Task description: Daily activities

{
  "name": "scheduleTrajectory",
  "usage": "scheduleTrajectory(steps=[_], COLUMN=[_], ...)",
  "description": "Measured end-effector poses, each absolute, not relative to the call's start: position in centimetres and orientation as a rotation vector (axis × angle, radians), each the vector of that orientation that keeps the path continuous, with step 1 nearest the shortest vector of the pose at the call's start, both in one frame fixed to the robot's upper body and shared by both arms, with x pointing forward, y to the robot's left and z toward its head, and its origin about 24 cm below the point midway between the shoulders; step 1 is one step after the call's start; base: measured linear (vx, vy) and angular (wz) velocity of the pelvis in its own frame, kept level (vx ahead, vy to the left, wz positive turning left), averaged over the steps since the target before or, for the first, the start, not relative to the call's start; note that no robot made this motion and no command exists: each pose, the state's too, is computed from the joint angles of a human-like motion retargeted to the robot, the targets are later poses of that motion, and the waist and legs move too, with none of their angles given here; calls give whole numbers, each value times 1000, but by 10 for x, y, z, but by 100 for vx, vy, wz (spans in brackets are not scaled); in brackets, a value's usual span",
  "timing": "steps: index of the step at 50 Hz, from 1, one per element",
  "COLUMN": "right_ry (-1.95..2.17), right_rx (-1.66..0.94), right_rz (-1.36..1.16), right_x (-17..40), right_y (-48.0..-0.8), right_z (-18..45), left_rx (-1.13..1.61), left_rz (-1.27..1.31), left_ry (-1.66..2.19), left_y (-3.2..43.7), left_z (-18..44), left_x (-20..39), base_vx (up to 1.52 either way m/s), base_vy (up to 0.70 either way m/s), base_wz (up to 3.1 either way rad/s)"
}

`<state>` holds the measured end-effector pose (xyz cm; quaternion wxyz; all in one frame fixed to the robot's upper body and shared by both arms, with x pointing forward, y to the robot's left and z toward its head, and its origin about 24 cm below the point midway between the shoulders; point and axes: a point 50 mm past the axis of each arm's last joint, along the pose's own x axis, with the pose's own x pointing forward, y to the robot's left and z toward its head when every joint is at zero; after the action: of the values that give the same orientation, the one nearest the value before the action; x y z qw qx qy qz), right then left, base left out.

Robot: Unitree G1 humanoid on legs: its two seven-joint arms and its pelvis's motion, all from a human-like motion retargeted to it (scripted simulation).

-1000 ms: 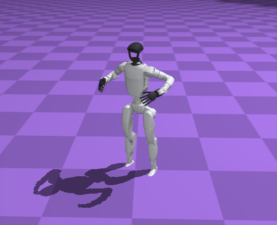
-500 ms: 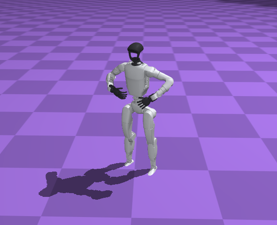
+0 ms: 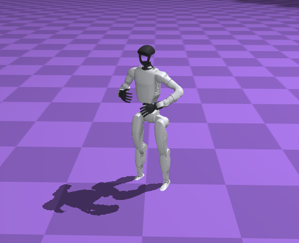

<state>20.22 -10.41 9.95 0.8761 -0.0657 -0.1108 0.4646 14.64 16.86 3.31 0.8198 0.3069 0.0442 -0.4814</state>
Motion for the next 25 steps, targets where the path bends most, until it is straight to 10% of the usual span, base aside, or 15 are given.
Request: scheduleTrajectory(steps=[25], right_ry=[-1435], right_rx=[49], right_rz=[356], right_x=[165], right_y=[-110], right_z=[287], left_rx=[366], left_rz=[-21], left_ry=[-1474], left_y=[143], left_z=[266], left_x=[181], base_vx=[0], base_vy=[0], base_wz=[0])
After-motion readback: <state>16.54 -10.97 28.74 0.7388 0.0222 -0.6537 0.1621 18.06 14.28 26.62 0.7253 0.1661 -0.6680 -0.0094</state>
